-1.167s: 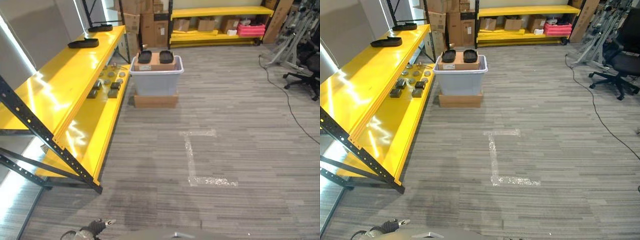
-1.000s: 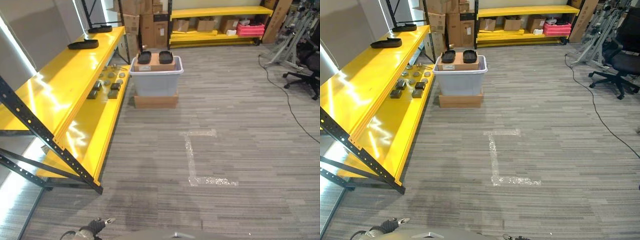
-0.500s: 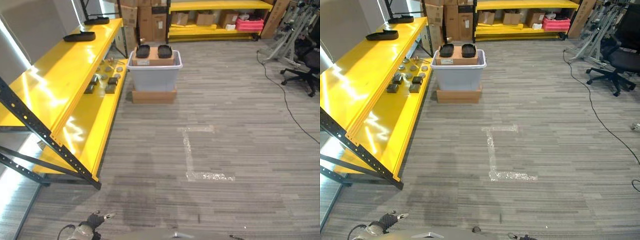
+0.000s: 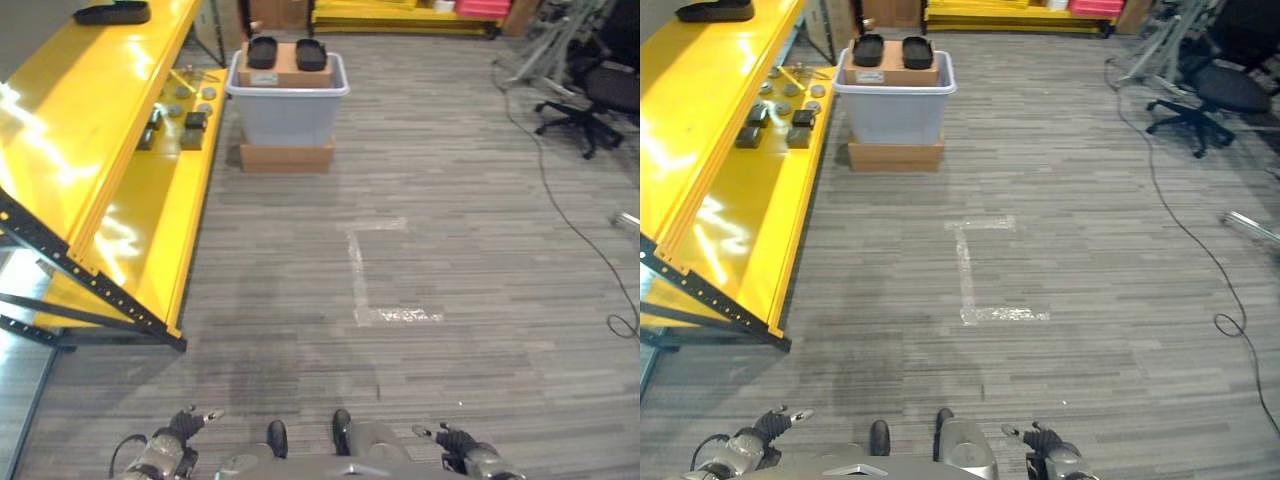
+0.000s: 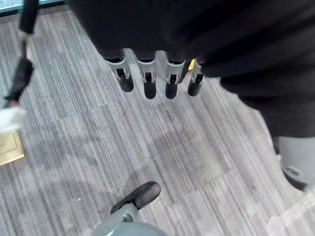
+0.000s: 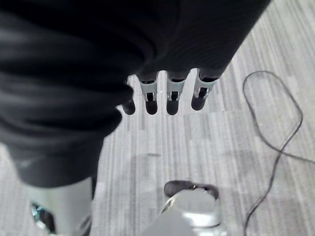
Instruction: Move parts from the plastic box to the shelf.
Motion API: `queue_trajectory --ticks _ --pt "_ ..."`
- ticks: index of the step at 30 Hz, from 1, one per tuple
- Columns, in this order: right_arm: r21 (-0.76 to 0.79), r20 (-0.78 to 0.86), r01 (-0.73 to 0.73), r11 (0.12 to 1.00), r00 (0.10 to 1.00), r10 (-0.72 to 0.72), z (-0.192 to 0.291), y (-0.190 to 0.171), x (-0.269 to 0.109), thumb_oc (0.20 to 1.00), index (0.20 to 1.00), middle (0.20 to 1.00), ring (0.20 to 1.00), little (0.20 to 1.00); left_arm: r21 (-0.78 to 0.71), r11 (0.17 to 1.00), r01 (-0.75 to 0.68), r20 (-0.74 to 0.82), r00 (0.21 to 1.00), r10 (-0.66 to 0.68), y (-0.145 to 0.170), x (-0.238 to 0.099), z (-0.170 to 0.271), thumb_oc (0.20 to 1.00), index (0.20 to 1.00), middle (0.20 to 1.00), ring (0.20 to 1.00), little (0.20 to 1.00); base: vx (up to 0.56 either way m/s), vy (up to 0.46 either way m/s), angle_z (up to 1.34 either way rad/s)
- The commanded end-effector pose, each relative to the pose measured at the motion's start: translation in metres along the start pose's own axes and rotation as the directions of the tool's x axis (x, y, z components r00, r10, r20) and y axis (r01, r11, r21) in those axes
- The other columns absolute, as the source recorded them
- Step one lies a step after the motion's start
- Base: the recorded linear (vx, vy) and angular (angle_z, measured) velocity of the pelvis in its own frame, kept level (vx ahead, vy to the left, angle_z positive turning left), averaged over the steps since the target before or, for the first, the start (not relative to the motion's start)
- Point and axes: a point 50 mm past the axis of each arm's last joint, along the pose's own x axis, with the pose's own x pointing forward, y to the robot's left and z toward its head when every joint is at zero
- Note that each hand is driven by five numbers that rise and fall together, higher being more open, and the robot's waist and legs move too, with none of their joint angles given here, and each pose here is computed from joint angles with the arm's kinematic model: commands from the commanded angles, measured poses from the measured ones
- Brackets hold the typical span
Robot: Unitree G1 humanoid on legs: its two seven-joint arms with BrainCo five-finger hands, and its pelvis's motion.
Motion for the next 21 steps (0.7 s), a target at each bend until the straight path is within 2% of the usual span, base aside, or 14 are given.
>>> queue_trajectory --ticks 1,7,8,14,21 --pt "-0.127 -0.005 0.071 0.989 0.997 -0.073 -0.009 -0.015 -0.002 1.000 1.000 1.000 1.000 1.000 0.000 0.998 -0.060 -0.006 0.998 0.060 0.012 0.000 -0.004 1.000 1.000 1.000 1.000 1.000 0.12 -0.129 -0.32" --pt "-0.090 -0.035 0.064 0.994 0.997 -0.068 -0.025 -0.018 -0.006 1.000 1.000 1.000 1.000 1.000 -0.067 0.995 -0.074 0.009 0.997 0.075 0.006 0.001 0.003 1.000 1.000 1.000 1.000 1.000 0.15 -0.145 0.05" --pt "-0.158 -0.002 0.101 0.982 0.995 -0.103 -0.021 -0.025 -0.006 1.000 1.000 1.000 1.000 1.000 -0.094 0.993 -0.067 0.023 0.997 0.069 0.002 0.001 0.008 1.000 1.000 1.000 1.000 1.000 0.15 -0.163 0.03" --pt "-0.118 0.023 0.136 0.984 0.991 -0.135 -0.010 -0.038 -0.005 1.000 1.000 1.000 1.000 1.000 -0.108 0.993 -0.042 0.060 0.997 0.048 -0.010 0.002 0.022 1.000 1.000 1.000 1.000 1.000 0.07 -0.137 -0.04" --pt "-0.046 0.053 0.162 0.986 0.986 -0.159 0.001 -0.049 -0.004 1.000 1.000 1.000 1.000 1.000 -0.112 0.994 -0.006 -0.012 1.000 0.005 -0.020 0.000 0.005 1.000 1.000 1.000 1.000 1.000 0.23 0.009 -0.01"
